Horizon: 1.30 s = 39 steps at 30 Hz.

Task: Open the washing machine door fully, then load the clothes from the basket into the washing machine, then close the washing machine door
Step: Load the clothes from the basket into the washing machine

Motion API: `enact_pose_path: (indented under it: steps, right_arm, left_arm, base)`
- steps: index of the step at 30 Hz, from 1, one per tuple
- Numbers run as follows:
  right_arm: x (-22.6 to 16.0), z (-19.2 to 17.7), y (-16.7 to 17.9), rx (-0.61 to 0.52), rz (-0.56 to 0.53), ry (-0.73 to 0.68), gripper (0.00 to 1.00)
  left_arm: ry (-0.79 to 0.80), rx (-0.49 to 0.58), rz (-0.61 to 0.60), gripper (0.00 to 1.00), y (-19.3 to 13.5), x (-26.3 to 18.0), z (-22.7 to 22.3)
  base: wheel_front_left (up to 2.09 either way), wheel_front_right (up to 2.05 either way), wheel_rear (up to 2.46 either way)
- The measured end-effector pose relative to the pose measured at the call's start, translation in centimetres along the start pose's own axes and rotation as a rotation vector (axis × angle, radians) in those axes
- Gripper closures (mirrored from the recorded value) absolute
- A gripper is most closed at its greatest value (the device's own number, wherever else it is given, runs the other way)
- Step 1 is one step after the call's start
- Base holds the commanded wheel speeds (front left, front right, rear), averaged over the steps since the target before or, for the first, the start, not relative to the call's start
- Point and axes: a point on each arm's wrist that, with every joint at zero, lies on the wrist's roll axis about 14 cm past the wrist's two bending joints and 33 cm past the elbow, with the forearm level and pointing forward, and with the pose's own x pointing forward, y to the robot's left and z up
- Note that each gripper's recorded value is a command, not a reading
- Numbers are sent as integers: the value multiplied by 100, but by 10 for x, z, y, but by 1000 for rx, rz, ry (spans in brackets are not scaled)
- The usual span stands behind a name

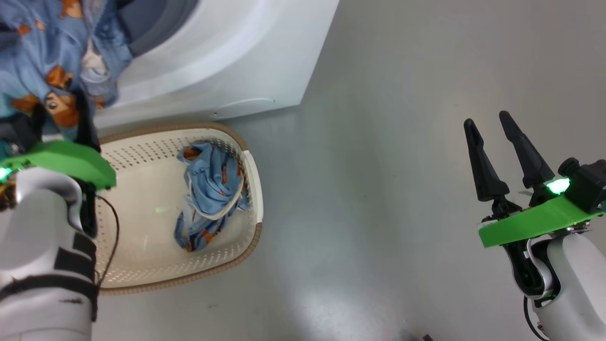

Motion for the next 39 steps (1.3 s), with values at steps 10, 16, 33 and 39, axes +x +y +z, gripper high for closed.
enact_pose_path:
  steps: [10,16,33,39]
  right_arm:
    - [7,-10,-9,0,-24,18,0]
    - [7,-11,-8,9,-31,18,0]
    - [17,-10,10,52,3,-5,0]
    - [16,-13,14,63,7,1,0]
  left_arm:
    - [24,-8,-15,0,-13,32,-6]
    - [21,-2,-8,100,-13,35,-4]
    - [-209,65,-36,100,-15,21,61]
    - [-261,87,-88,100,-33,29,85]
  base:
    - [0,0,0]
    - [0,0,0]
    - [0,0,0]
    - [0,0,0]
